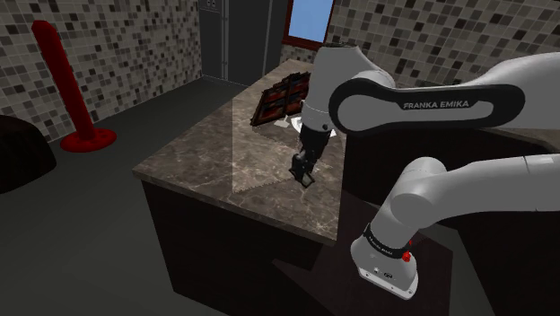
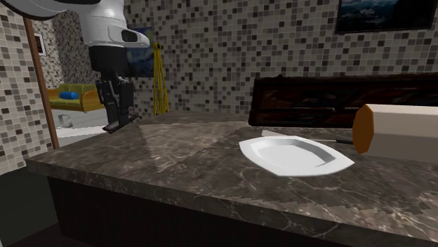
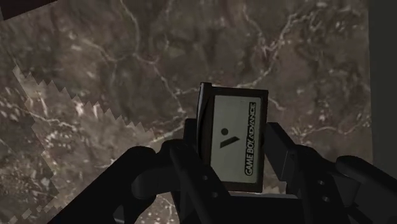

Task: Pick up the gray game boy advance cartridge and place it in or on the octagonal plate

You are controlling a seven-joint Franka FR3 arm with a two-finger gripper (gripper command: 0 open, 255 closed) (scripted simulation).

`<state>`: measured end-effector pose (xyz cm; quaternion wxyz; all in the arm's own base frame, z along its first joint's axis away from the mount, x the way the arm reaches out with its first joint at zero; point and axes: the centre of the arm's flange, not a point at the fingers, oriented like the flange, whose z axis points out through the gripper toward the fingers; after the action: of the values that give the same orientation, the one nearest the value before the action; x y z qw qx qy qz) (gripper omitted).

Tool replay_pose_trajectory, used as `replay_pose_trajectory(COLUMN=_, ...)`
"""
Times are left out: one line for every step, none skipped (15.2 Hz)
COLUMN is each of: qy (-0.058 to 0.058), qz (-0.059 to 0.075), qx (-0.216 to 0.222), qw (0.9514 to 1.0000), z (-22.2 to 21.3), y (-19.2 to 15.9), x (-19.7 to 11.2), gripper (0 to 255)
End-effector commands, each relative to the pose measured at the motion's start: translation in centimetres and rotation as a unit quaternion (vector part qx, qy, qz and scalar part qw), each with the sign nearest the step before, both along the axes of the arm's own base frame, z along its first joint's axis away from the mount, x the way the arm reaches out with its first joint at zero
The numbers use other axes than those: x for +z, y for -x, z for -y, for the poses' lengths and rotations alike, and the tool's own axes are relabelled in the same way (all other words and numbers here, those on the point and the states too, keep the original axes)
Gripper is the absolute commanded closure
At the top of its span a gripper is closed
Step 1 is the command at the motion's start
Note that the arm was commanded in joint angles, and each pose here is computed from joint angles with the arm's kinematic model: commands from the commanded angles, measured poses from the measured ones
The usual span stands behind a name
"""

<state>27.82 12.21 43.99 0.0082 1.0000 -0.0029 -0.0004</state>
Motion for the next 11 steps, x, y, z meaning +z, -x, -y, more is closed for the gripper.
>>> replay_pose_trajectory(qy=0.000, qz=0.000, qx=0.000, qw=1.0000, z=-0.1, y=0.1, x=1.2, gripper=255)
replay_pose_trajectory(qy=0.000, qz=0.000, qx=0.000, qw=1.0000, z=-0.1, y=0.1, x=1.7, gripper=255)
replay_pose_trajectory(qy=0.000, qz=0.000, qx=0.000, qw=1.0000, z=-0.1, y=0.1, x=2.3, gripper=255)
replay_pose_trajectory(qy=0.000, qz=0.000, qx=0.000, qw=1.0000, z=-0.1, y=0.1, x=2.8, gripper=255)
replay_pose_trajectory(qy=0.000, qz=0.000, qx=0.000, qw=1.0000, z=-0.1, y=0.1, x=3.3, gripper=255)
replay_pose_trajectory(qy=0.000, qz=0.000, qx=0.000, qw=1.0000, z=-0.1, y=0.1, x=3.6, gripper=255)
replay_pose_trajectory(qy=0.000, qz=0.000, qx=0.000, qw=1.0000, z=1.1, y=-0.4, x=3.7, gripper=255)
replay_pose_trajectory(qy=0.000, qz=0.000, qx=0.000, qw=1.0000, z=2.3, y=-1.0, x=3.7, gripper=255)
replay_pose_trajectory(qy=0.000, qz=0.000, qx=0.000, qw=1.0000, z=3.5, y=-1.5, x=3.7, gripper=255)
replay_pose_trajectory(qy=0.000, qz=0.000, qx=0.000, qw=1.0000, z=4.7, y=-2.1, x=3.8, gripper=255)
replay_pose_trajectory(qy=0.000, qz=0.000, qx=0.000, qw=1.0000, z=5.9, y=-2.6, x=3.8, gripper=255)
